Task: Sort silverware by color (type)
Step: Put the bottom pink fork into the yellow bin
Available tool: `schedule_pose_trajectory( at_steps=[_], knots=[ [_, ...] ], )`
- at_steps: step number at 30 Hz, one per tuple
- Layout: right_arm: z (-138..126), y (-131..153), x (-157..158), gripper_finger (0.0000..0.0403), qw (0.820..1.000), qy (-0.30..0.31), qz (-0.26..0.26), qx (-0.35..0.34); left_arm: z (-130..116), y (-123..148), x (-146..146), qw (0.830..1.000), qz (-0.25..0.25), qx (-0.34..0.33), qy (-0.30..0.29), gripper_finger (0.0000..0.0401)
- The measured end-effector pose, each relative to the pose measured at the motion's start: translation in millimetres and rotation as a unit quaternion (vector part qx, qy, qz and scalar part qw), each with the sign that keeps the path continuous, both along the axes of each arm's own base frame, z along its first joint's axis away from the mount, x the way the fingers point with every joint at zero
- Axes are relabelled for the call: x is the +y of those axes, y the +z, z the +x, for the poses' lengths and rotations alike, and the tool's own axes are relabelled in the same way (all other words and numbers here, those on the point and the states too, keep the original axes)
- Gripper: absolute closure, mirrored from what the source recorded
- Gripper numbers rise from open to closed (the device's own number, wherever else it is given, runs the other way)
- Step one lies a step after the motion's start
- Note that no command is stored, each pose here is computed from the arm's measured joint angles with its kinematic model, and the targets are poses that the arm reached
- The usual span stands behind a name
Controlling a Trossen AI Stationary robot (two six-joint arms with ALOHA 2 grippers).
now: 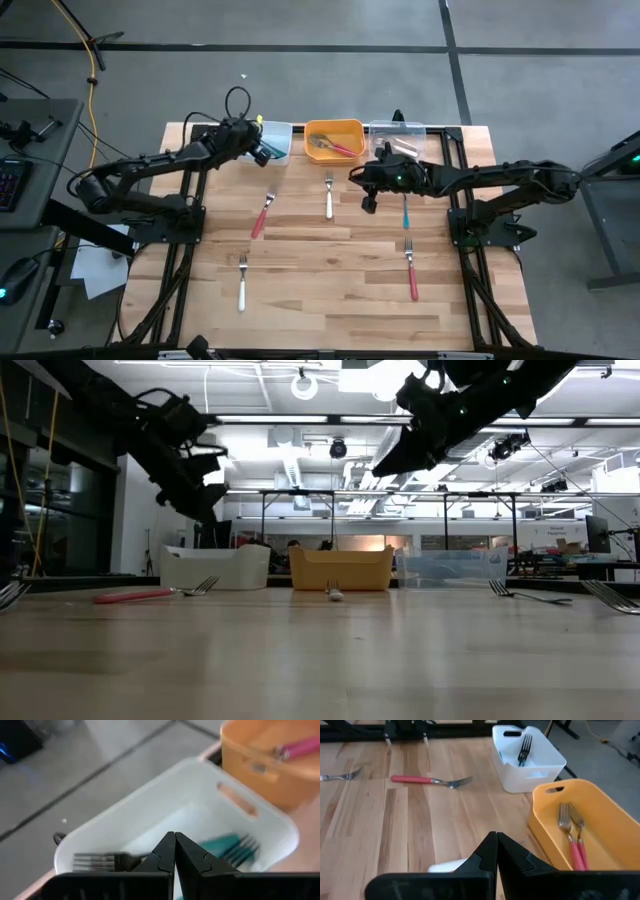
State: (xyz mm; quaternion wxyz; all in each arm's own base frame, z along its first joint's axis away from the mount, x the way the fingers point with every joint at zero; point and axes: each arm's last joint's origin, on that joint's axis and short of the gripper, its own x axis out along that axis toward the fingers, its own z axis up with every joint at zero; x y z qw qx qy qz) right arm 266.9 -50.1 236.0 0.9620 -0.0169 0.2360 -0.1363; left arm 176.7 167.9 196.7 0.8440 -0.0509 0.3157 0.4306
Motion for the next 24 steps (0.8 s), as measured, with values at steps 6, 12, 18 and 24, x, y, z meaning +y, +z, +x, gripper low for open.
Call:
schedule_pose_trajectory(
  at_steps=[6,12,18,24],
  knots=[
    [1,3,-1,0.0401,1.0,-0.001,-0.005,-0.019,4,-4,22,0.998,-0.019,0.058,-0.015,0.0401],
    [1,3,-1,0.0401,1.0,-0.001,-0.005,-0.018,12,-19,42,0.99,-0.063,0.125,-0.027,0.0401],
    [-1,-2,-1,0.0401,1.0,-0.002,0.002,0.008,21,-20,40,0.997,-0.047,0.054,-0.031,0.0401],
    [-8,-14,4,0.0401,0.995,-0.038,0.071,0.061,24,-20,3,0.99,-0.015,-0.101,-0.095,0.0401]
  ],
)
